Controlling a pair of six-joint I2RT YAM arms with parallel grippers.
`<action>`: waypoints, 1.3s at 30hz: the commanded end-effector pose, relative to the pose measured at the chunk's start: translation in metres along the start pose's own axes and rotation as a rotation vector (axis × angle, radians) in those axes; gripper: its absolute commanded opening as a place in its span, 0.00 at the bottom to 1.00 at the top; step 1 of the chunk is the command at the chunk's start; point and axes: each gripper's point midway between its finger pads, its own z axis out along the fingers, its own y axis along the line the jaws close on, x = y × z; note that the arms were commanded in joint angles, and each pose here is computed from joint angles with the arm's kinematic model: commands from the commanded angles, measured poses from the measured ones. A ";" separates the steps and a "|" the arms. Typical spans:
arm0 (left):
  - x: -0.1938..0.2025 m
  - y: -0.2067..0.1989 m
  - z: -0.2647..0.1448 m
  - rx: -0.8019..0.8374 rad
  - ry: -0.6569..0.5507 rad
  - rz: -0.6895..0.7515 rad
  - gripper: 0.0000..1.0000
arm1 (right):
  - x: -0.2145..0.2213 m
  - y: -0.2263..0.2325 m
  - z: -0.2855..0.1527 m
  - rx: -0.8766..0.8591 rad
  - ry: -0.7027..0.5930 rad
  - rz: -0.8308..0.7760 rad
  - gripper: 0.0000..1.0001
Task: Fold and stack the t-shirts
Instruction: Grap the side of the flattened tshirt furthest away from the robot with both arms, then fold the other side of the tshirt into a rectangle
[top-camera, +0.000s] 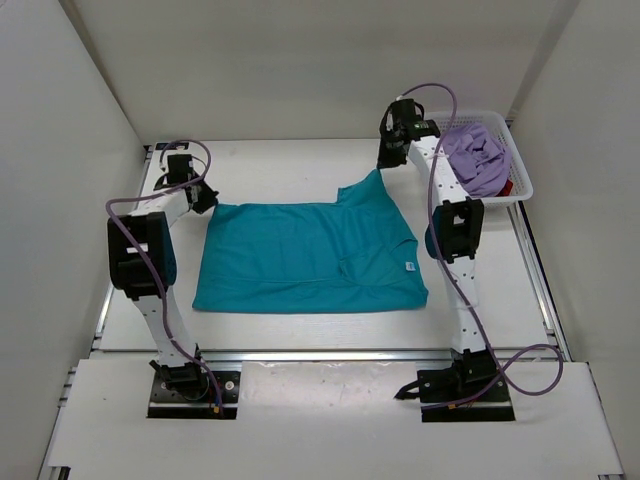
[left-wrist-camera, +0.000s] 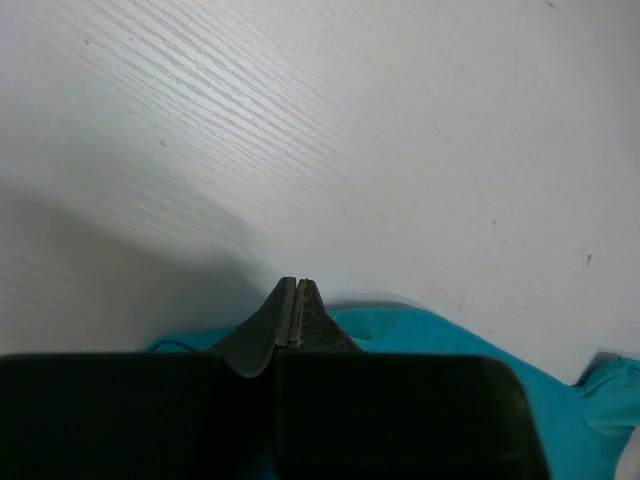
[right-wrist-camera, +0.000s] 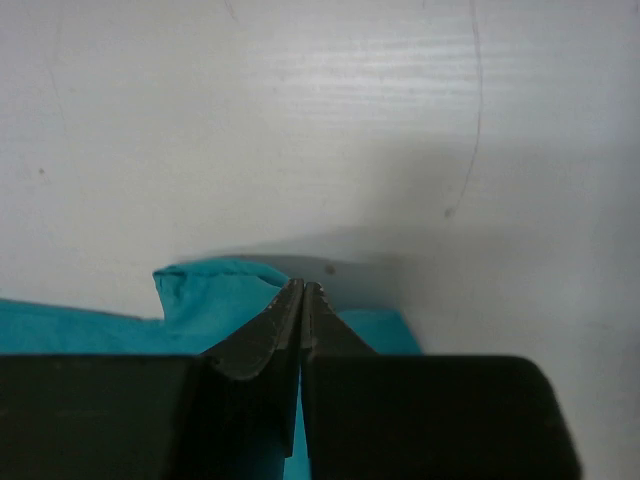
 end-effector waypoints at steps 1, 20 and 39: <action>-0.022 -0.019 -0.030 0.087 -0.068 -0.023 0.00 | 0.012 0.003 -0.040 0.023 0.059 -0.047 0.00; -0.013 0.006 -0.063 0.052 -0.077 -0.007 0.00 | 0.100 -0.014 -0.146 0.010 0.014 -0.031 0.00; 0.023 0.054 -0.110 0.017 -0.070 -0.014 0.00 | 0.186 -0.045 -0.204 0.064 -0.066 0.037 0.00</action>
